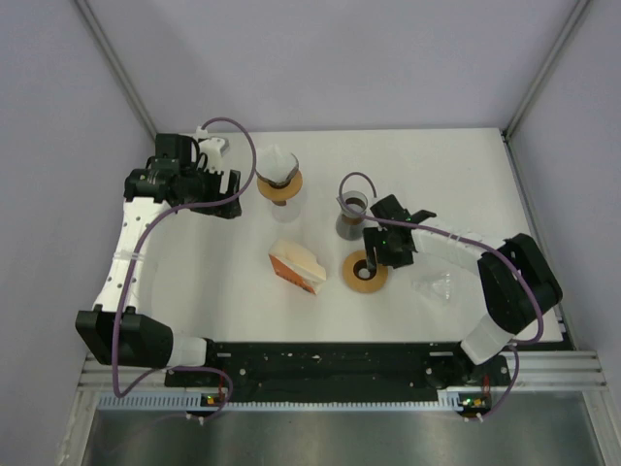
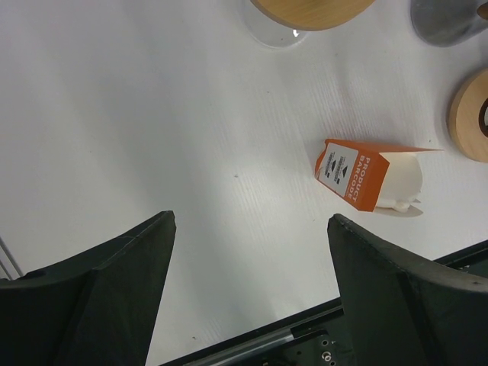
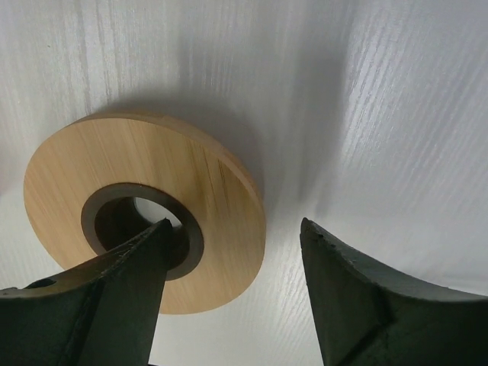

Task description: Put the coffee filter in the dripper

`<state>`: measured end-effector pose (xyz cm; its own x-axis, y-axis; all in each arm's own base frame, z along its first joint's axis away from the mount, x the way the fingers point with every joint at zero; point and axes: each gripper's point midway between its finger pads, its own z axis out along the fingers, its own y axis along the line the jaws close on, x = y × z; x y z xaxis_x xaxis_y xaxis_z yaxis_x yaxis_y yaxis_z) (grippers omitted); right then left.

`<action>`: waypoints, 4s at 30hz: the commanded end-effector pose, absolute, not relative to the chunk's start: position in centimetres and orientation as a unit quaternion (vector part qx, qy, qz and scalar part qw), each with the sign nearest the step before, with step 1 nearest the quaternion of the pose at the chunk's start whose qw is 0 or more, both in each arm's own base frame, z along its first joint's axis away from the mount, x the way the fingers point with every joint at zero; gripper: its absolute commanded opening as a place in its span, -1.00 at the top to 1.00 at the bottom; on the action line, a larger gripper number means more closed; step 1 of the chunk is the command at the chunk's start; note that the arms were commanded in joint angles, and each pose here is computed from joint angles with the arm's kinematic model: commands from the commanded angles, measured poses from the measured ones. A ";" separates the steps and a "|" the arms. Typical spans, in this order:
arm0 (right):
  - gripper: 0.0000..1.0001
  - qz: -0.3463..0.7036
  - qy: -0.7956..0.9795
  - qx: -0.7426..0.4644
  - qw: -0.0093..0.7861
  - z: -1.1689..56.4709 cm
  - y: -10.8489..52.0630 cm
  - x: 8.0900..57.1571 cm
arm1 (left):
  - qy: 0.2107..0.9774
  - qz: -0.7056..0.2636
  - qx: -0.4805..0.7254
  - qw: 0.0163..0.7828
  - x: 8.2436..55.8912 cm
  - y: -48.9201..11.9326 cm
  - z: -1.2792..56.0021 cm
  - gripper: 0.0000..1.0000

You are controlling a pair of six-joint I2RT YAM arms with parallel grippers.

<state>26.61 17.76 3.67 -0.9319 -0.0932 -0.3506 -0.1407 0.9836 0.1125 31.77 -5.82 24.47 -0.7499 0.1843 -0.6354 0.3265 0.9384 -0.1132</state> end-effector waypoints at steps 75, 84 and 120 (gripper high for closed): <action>0.24 0.050 0.961 -0.199 0.187 15.5 21.6 41.6 | 0.922 -0.121 0.149 0.336 31.7 -5.8 24.4 -0.91; -0.32 0.045 0.955 -0.183 0.229 18.5 21.2 42.0 | 0.922 -0.126 0.150 0.335 31.7 -6.0 24.5 -0.91; -0.51 0.019 0.940 0.219 0.262 13.7 3.4 22.9 | 0.913 -0.172 0.167 0.329 31.2 -7.6 24.8 -0.88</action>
